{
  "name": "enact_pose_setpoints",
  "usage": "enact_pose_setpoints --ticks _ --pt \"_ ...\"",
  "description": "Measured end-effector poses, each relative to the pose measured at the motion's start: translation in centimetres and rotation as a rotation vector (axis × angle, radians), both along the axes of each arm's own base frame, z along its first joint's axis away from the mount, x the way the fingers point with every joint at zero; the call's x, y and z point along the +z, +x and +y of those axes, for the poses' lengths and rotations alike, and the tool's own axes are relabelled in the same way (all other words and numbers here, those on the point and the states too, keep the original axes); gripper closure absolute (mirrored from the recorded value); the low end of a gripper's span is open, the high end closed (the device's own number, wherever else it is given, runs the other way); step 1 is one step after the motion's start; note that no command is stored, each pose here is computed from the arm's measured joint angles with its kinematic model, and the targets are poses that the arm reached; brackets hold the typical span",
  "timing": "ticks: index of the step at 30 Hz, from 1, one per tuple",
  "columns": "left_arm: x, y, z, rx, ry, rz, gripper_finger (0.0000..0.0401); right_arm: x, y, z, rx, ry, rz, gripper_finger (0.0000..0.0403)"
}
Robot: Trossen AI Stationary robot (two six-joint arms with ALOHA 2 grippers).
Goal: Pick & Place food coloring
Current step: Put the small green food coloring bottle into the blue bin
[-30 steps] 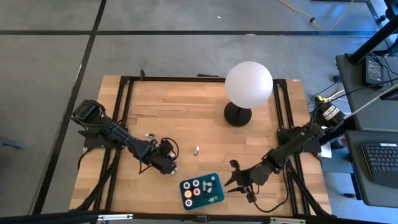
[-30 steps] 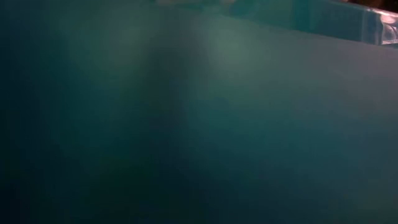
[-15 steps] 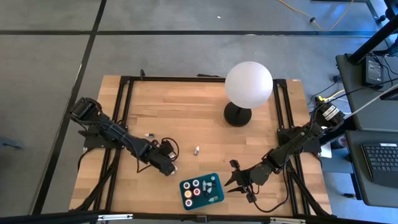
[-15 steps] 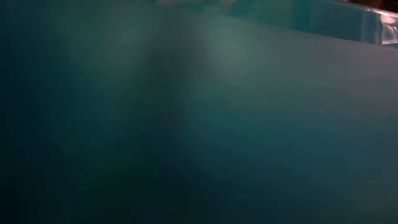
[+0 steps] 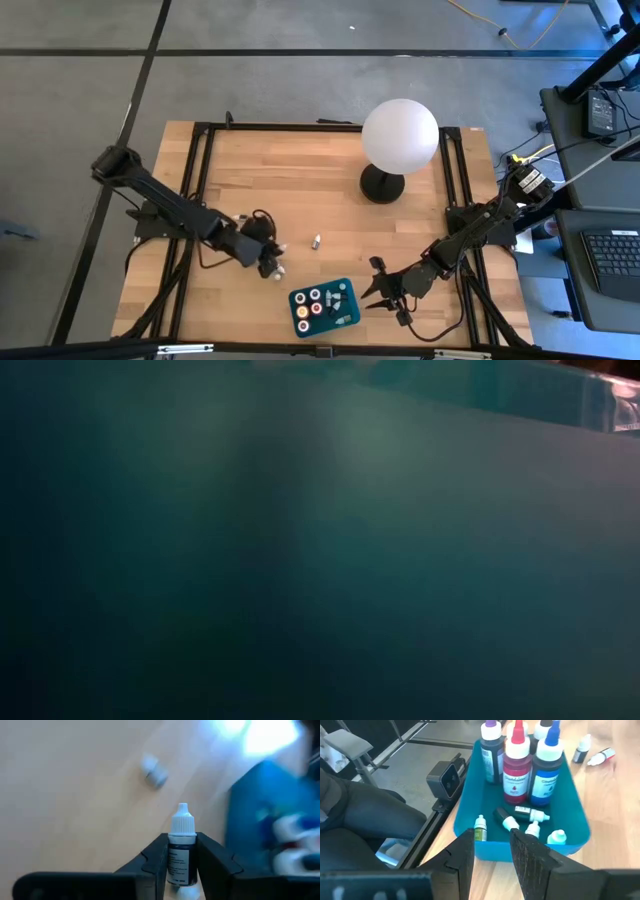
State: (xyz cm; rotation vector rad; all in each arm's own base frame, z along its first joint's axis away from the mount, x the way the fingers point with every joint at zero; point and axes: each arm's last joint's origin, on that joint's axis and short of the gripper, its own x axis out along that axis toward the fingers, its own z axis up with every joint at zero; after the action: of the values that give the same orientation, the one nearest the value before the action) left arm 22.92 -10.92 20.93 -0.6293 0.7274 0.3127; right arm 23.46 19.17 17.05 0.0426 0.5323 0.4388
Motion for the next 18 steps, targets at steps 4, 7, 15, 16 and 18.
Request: enact_pose_setpoints --ticks 4,7,15,16,18 --pt "2.2 1.1 -0.4 -0.056 0.077 -0.236 0.0310 0.0 0.1 -0.2 -0.053 -0.046 -0.035 0.0274" --pt "3.7 2.2 -0.8 -0.116 0.136 -0.424 0.0312 0.1 0.2 -0.4 -0.116 -0.072 -0.058 0.0274" --pt "4.4 4.8 -1.9 -0.271 0.242 -0.703 0.0313 0.1 0.2 -0.4 -0.132 -0.078 -0.063 0.0274" --pt "4.1 5.2 -1.9 -0.282 0.232 -0.712 0.0313 0.1 0.2 -0.4 -0.132 -0.078 -0.064 0.0274" --pt "3.4 5.8 -1.8 -0.278 0.226 -0.713 0.0313 0.1 0.2 -0.4 -0.132 -0.076 -0.066 0.0274"
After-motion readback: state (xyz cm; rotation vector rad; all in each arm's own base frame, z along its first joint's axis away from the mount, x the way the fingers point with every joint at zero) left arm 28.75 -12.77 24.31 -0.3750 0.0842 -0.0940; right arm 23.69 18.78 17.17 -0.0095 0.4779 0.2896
